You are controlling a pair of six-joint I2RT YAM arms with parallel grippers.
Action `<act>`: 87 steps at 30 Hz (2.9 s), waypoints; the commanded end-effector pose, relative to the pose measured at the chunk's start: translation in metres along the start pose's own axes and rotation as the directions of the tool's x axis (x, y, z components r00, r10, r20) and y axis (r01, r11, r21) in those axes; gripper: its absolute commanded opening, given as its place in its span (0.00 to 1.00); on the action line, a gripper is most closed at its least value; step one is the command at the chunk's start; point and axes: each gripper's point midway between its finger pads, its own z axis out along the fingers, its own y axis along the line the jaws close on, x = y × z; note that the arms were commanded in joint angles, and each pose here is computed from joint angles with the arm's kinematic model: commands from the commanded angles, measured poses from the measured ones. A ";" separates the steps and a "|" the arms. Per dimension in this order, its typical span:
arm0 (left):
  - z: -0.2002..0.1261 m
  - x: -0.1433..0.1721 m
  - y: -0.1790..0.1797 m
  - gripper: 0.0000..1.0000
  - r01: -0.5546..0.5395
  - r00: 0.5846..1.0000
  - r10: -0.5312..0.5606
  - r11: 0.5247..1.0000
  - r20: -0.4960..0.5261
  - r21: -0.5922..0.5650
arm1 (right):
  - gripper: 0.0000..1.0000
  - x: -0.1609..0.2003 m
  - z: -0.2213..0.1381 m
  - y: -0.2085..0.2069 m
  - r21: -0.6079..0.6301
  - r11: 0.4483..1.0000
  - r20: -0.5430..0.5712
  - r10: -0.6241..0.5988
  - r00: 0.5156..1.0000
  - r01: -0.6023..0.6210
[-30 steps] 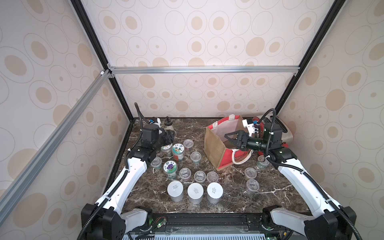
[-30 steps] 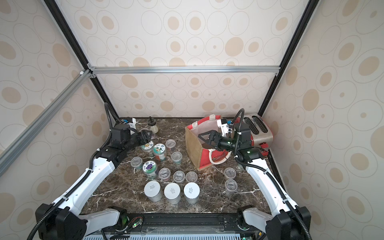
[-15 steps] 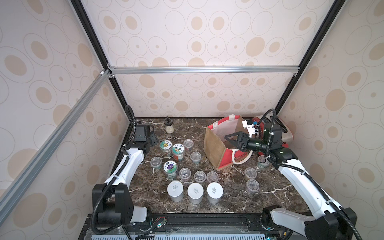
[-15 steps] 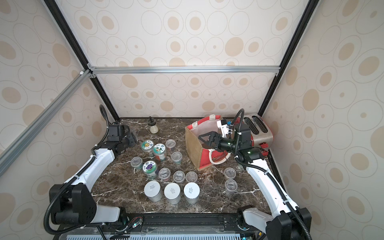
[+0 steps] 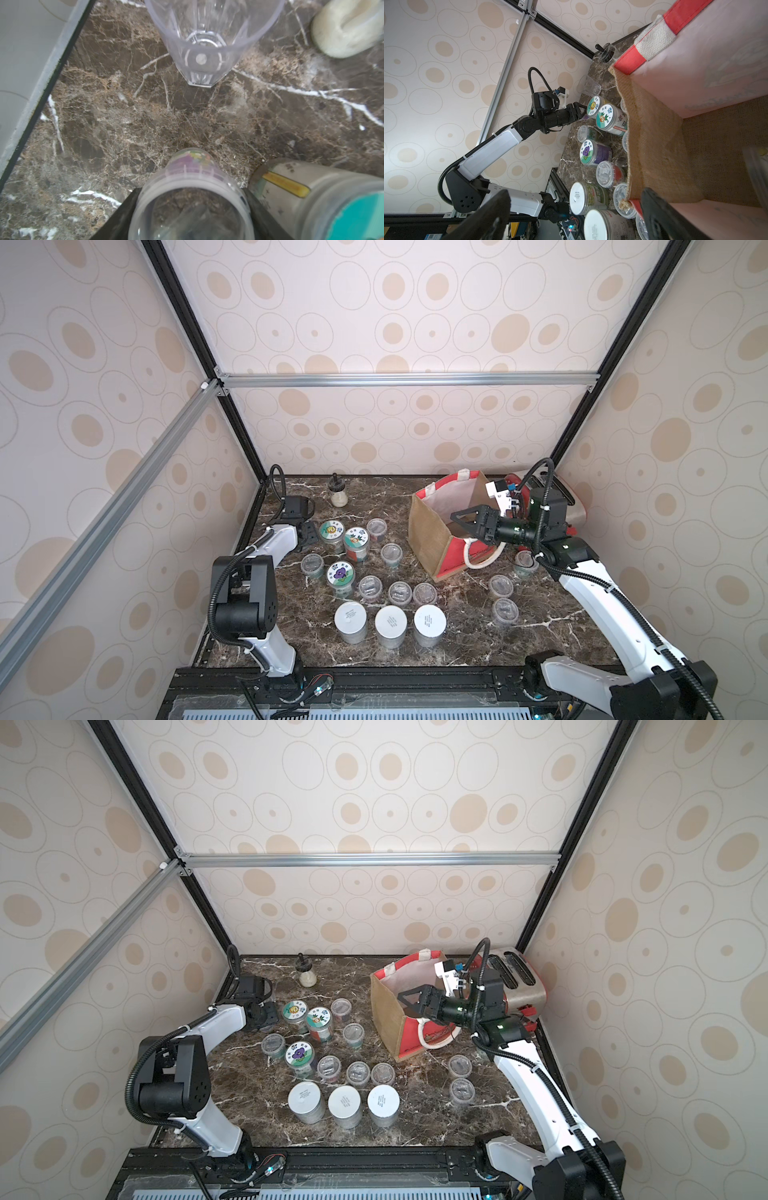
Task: Take out the seed jars from the canvas bag
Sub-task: Place the seed jar at the center of the board, then adjust the canvas bag at the center of the board.
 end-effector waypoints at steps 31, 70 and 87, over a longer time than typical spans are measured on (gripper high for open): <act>-0.287 -0.088 -0.288 0.98 -0.679 0.676 0.347 0.637 0.650 0.366 | 0.75 -0.007 -0.014 -0.060 0.376 0.926 -0.026 -0.009 1.000 0.018; -0.269 -0.042 -0.431 0.00 -0.837 0.508 0.495 0.476 0.704 0.269 | 0.75 0.031 -0.022 -0.075 0.382 0.924 -0.073 0.026 0.997 0.004; -0.381 -0.048 -0.424 0.00 -0.868 0.265 0.194 0.475 0.945 0.146 | 0.57 0.015 -0.004 -0.130 0.503 0.864 -0.025 0.026 0.999 -0.010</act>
